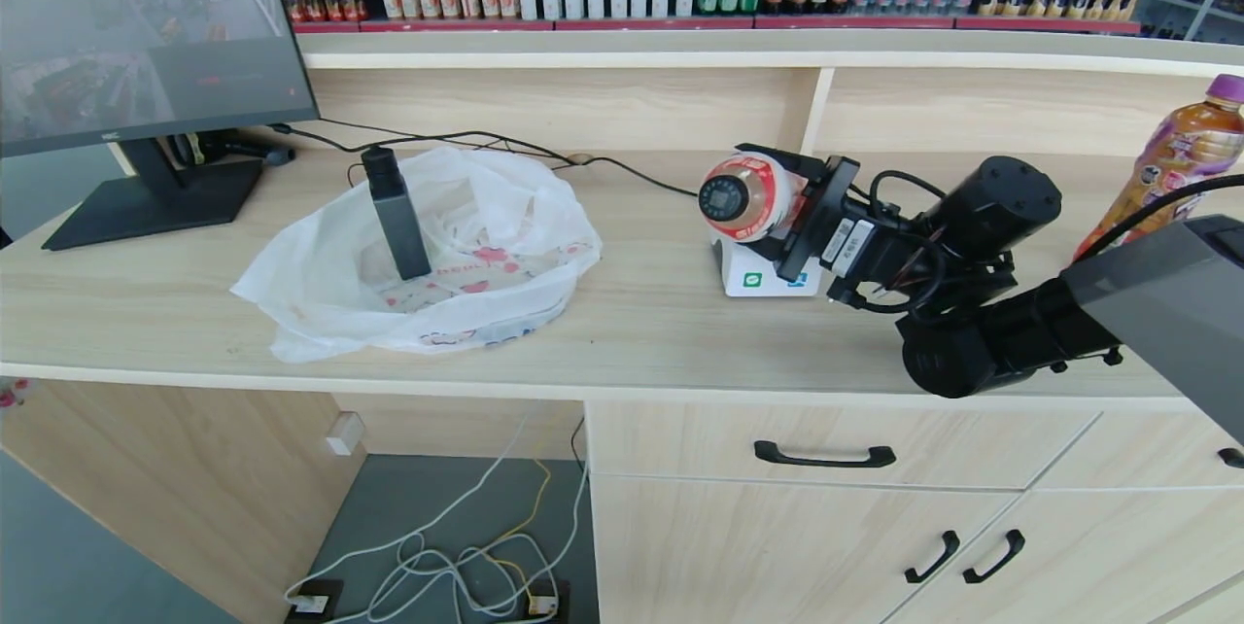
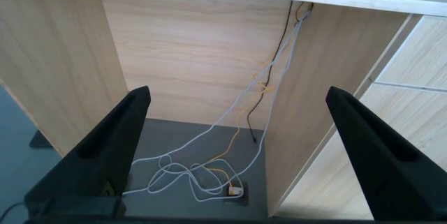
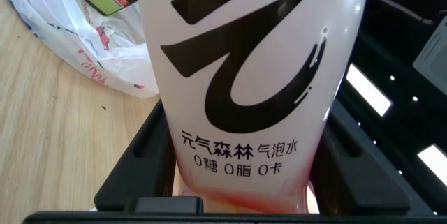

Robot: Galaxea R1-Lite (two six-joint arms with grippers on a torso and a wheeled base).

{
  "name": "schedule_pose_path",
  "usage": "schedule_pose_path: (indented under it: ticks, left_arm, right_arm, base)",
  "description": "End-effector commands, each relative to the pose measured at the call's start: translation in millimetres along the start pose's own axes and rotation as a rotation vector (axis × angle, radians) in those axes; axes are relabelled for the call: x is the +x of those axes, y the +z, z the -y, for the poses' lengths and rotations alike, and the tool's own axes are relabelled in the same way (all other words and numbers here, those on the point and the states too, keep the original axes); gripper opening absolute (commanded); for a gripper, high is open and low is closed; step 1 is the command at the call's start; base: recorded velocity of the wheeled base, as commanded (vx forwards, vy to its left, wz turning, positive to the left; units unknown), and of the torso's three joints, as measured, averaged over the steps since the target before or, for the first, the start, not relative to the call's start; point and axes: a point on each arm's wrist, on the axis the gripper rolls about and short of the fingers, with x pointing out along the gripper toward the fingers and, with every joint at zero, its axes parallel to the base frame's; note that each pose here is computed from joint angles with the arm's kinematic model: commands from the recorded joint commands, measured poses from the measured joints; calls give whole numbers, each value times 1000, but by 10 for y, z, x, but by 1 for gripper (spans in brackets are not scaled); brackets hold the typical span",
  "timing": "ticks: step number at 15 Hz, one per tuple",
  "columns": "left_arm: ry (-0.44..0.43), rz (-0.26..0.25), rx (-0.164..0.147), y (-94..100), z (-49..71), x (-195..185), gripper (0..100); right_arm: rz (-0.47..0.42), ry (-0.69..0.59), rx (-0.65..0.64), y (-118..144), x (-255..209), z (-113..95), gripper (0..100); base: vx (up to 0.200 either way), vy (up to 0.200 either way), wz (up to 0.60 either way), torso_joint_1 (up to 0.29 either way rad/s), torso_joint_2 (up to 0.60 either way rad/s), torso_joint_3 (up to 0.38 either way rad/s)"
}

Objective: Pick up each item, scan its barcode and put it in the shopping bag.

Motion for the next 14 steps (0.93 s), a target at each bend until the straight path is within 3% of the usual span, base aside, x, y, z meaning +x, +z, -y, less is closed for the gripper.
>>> schedule_pose_path:
  ticks: [1, 14]
  left_arm:
    - [0, 0, 0, 0, 0, 0, 100]
    - [0, 0, 0, 0, 0, 0, 100]
  right_arm:
    - [0, 1, 1, -2, 0, -8, 0]
    - [2, 3, -4, 1, 4, -15, 0]
  base:
    - [0, 0, 0, 0, 0, 0]
    - [0, 0, 0, 0, 0, 0]
